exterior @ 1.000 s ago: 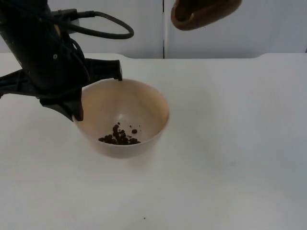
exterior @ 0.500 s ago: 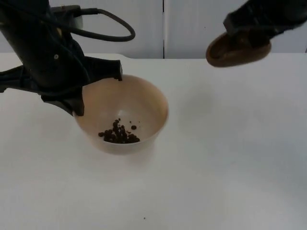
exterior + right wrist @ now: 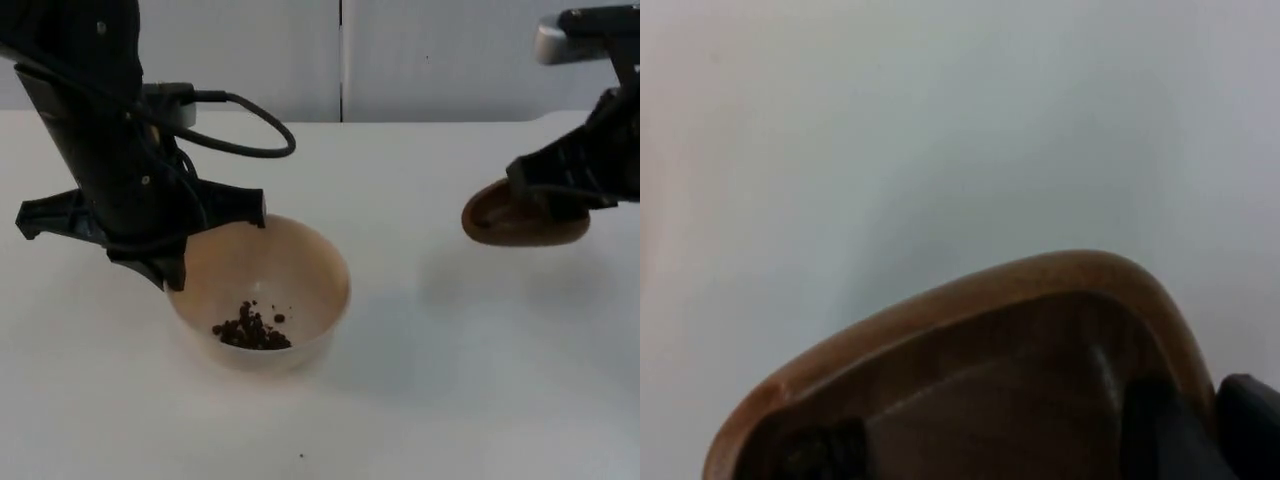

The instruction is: Pick up the bowl with the left hand and pour the coffee beans from the cup into the bowl with the right hand.

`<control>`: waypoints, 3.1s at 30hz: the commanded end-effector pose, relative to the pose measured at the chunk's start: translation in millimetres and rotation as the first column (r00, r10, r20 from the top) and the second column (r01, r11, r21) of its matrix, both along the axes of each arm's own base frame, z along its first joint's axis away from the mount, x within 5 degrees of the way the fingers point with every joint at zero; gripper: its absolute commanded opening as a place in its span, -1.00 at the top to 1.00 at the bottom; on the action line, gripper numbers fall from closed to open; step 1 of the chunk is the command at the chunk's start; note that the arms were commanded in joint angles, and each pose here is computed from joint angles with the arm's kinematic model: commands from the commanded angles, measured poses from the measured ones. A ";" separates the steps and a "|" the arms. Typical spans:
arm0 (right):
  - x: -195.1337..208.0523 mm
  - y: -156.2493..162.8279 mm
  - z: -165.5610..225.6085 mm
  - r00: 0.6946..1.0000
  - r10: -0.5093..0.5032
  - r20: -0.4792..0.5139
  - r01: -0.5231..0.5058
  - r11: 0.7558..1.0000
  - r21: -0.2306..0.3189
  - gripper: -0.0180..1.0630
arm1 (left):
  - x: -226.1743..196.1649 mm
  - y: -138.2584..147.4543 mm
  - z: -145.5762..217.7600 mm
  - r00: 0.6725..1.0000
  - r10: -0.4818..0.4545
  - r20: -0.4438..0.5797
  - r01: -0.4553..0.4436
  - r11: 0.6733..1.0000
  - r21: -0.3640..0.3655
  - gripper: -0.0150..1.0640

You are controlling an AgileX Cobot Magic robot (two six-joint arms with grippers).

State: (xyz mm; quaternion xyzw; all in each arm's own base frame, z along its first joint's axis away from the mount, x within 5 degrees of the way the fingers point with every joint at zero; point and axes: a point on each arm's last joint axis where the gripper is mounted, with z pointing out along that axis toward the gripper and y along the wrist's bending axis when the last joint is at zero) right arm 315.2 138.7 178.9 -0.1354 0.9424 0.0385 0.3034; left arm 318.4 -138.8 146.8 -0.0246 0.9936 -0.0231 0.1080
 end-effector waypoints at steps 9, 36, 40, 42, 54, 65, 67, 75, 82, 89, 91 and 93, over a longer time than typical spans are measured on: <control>-2.1 -15.1 -39.3 0.999 0.004 -0.034 -0.004 1.000 0.002 0.97 | 4.4 -3.9 -19.7 1.000 -0.011 -0.009 0.011 1.000 0.003 0.98; 3.0 -8.3 -95.5 0.993 0.045 -0.107 -0.044 0.999 0.006 0.78 | 2.5 -0.8 -25.7 0.998 -0.054 -0.046 0.056 0.997 0.052 0.98; 3.2 -8.2 -95.4 0.993 0.045 -0.105 -0.045 0.999 0.007 0.39 | 2.6 -1.1 -25.7 0.998 -0.051 -0.045 0.054 0.997 0.049 0.94; 3.8 -7.5 -95.0 0.994 0.048 -0.096 -0.047 0.999 0.014 0.17 | 2.9 -1.3 -25.6 0.998 -0.056 -0.041 0.058 0.997 0.048 0.77; 5.9 -6.1 -75.5 0.999 0.031 -0.041 -0.028 0.998 0.055 -0.33 | 4.6 -2.3 -13.6 0.998 -0.058 0.011 0.058 0.998 0.025 -0.38; -2.6 -15.0 -14.7 0.999 0.018 0.048 -0.019 0.999 0.027 -0.33 | 1.2 -0.9 35.0 0.987 -0.059 0.150 0.064 0.998 -0.029 -0.40; -4.2 -16.2 -8.1 0.998 0.014 0.058 -0.015 1.000 0.027 -0.33 | 0.2 -0.5 41.1 0.984 -0.060 0.166 0.067 0.997 -0.035 -0.40; -21.9 -26.7 46.6 0.988 -0.010 0.154 0.005 0.999 0.033 -0.33 | -8.4 3.5 81.0 0.953 -0.109 0.281 0.127 0.991 -0.047 -0.40; -41.3 -36.0 88.9 0.968 -0.029 0.250 0.014 0.998 0.062 -0.32 | -19.0 8.2 112.8 0.920 -0.130 0.370 0.162 0.985 -0.057 -0.40; -68.1 -37.2 126.6 0.935 0.007 0.353 -0.037 0.996 0.077 -0.32 | -35.1 13.5 146.6 0.880 -0.133 0.457 0.193 0.977 -0.088 -0.40; -79.4 -35.2 138.3 0.922 0.029 0.386 -0.066 0.994 0.083 -0.32 | -41.5 14.6 156.9 0.865 -0.143 0.480 0.216 0.971 -0.100 -0.40; -84.0 -34.0 142.3 0.917 0.039 0.396 -0.079 0.993 0.084 -0.32 | -45.2 14.9 161.9 0.860 -0.144 0.490 0.226 0.968 -0.112 -0.40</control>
